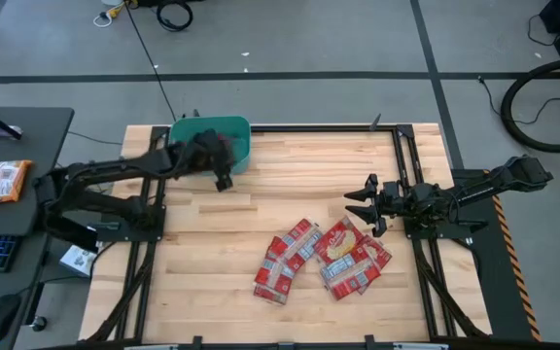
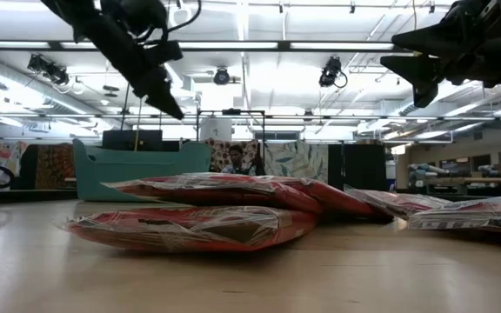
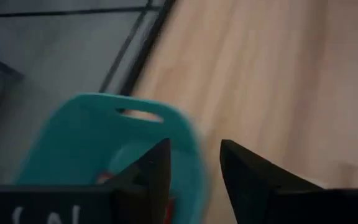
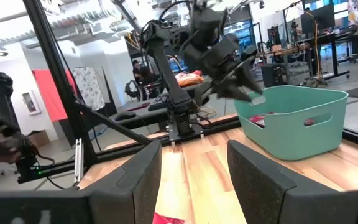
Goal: Sort popcorn bags into baskets
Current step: Put the popcorn sachet into the bin
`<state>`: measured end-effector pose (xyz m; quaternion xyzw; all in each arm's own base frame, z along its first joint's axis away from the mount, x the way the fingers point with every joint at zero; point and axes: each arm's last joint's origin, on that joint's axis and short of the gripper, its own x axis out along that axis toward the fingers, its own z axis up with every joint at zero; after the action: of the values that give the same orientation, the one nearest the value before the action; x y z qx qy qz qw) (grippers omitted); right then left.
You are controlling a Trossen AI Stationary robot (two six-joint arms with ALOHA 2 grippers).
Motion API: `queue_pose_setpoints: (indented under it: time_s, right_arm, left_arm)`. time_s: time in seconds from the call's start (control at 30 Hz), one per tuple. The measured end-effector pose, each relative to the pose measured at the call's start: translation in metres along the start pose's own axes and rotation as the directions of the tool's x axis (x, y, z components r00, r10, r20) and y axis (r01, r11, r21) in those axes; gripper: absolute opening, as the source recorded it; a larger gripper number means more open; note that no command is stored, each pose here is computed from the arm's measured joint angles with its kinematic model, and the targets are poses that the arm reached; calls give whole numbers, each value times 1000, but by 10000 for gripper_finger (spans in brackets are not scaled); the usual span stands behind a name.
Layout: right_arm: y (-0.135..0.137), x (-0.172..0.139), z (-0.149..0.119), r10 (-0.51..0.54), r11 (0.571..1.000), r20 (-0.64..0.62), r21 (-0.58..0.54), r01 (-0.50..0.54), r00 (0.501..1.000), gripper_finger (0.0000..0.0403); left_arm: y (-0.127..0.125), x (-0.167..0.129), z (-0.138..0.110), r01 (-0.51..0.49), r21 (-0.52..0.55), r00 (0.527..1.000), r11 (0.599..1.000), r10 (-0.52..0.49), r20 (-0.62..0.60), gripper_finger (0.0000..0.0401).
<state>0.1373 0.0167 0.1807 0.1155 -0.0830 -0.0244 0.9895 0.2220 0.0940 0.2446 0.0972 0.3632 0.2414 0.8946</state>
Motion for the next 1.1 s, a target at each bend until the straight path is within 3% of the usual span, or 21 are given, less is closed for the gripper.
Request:
queue_pose_setpoints:
  time_s: [0.33,0.73,0.97,1.1]
  right_arm:
    - [0,0,1,-6,1000,7,-6,6,1000,189]
    - [-1,0,-1,-11,1000,-3,-20,11,1000,189]
    - [-1,0,-1,-11,1000,-6,-26,11,1000,189]
    - [0,0,0,-10,999,3,-39,10,1000,189]
  left_arm:
    - [-77,10,14,187,-12,982,982,-187,12,142]
    - [-182,25,54,360,63,933,931,-357,-54,143]
    - [-228,27,78,423,-10,904,906,-422,-64,187]
    - [-257,30,85,375,37,923,926,-370,-105,219]
